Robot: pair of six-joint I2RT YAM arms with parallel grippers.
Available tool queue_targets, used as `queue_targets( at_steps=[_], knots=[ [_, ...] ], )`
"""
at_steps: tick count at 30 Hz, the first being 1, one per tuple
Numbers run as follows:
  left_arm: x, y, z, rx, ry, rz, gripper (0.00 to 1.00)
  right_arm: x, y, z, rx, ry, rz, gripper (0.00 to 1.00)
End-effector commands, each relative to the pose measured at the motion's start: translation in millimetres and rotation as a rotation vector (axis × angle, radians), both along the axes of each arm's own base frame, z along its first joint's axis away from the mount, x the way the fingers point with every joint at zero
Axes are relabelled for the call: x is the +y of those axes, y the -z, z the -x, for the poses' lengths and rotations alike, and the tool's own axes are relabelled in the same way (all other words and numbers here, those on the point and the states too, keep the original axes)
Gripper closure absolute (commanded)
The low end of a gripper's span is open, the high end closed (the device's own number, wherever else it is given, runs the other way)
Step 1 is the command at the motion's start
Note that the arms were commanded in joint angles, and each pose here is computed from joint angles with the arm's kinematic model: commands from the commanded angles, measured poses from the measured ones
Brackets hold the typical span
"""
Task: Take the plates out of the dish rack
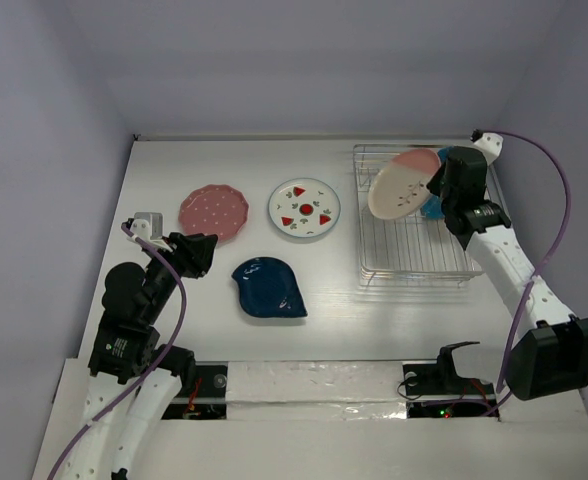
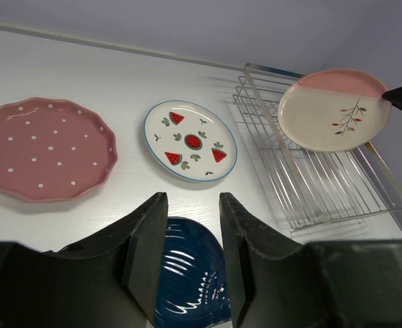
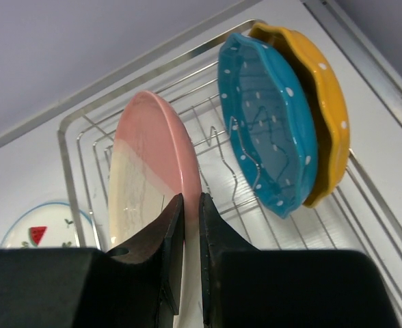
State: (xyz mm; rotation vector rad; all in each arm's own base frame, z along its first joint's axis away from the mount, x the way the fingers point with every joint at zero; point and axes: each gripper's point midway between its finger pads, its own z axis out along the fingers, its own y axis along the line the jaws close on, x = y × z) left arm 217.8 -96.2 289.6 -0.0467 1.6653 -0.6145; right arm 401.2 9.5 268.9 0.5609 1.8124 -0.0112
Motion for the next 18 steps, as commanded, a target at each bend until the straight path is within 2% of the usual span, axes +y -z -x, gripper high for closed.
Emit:
queue_targets(
  at_steps=[1, 5, 8, 10, 18],
  knots=[
    [-1.9, -13.2, -2.2, -0.038, 0.005, 0.017, 0.66, 6.5, -88.8, -6.1, -0.324, -0.007, -0.142, 1.0],
    [-2.4, -13.2, -1.9, -0.039, 0.008, 0.016, 0.66, 6.0, -112.6, 4.4, -0.368, -0.02, -0.143, 1.0],
    [-2.6, -13.9, -1.6, -0.042, 0.009, 0.017, 0.66, 20.7, -116.4, 3.1, -0.371, -0.098, -0.17, 1.0],
    [-2.9, -12.9, -1.5, -0.038, 0.011, 0.017, 0.66, 44.3, -111.6, -5.6, -0.364, -0.211, -0.221, 1.0],
    [-1.2, -12.3, -3.7, -0.035, 0.002, 0.016, 0.66, 84.7, -127.8, -19.3, -0.425, -0.349, -0.336, 1.0]
  ],
)
